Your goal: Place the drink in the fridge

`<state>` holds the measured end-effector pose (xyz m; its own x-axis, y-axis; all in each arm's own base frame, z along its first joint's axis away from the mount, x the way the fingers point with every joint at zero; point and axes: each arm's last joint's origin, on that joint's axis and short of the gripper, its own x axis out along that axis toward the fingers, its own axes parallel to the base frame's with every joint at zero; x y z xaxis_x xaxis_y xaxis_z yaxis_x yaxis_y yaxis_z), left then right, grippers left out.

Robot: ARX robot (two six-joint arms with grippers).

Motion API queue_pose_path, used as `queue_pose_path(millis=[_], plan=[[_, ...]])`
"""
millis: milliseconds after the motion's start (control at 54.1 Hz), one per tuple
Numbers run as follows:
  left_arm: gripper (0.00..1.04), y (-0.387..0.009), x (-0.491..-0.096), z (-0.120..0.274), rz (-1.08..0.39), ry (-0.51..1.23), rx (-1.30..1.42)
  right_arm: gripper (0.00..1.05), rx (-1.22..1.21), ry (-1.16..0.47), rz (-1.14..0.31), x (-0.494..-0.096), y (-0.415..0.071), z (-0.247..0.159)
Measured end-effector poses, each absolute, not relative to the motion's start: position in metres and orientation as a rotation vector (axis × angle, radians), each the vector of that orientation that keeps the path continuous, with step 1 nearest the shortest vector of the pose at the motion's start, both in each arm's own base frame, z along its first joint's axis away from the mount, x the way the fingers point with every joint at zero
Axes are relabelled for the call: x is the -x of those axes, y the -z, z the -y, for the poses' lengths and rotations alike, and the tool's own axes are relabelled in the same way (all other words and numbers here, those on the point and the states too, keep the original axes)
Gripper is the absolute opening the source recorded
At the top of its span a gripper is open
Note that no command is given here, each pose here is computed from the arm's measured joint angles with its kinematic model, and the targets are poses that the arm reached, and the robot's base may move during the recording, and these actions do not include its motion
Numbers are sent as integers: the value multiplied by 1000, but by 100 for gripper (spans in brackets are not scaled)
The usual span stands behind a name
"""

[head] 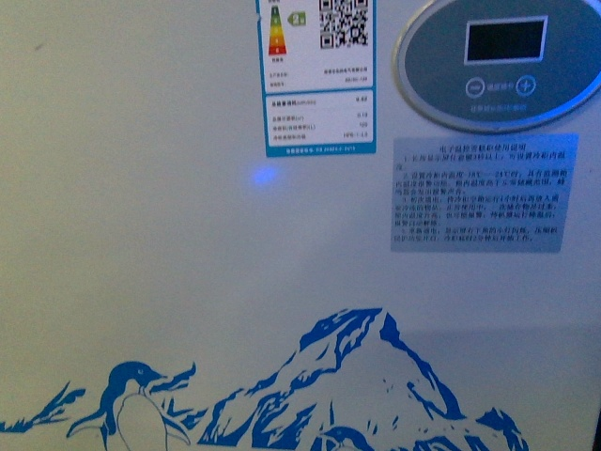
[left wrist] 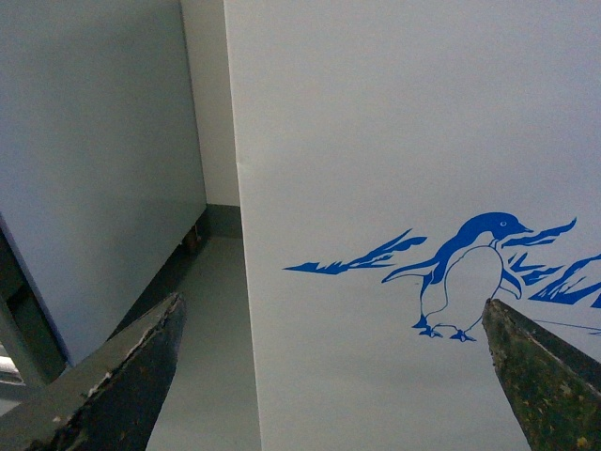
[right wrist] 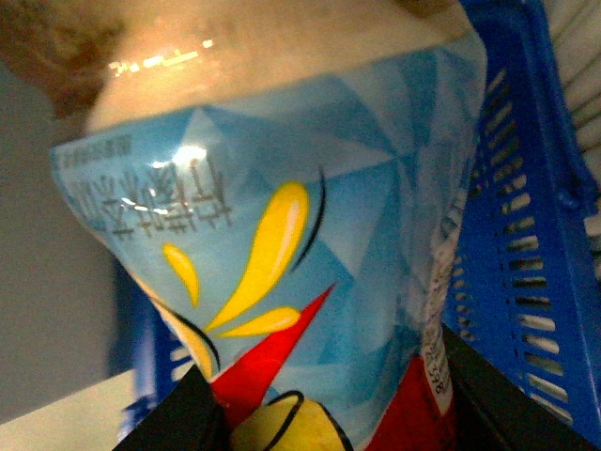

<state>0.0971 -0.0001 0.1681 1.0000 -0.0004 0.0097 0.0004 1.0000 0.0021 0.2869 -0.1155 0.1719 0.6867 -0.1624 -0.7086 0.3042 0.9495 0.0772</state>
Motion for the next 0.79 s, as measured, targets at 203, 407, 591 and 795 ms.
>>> queue_pose_path(millis=[203,407,591,795], plan=[[97,-168,-97,0,10,0,-2,41,-226,125,-551,-233,-260,100],[97,-168,-97,0,10,0,-2,41,-230,14,-378,-182,-308,74],[97,-168,-97,0,10,0,-2,41,-215,-56,-240,-131,-327,41],[97,-168,-97,0,10,0,-2,41,-176,-59,-164,-105,-327,20]])
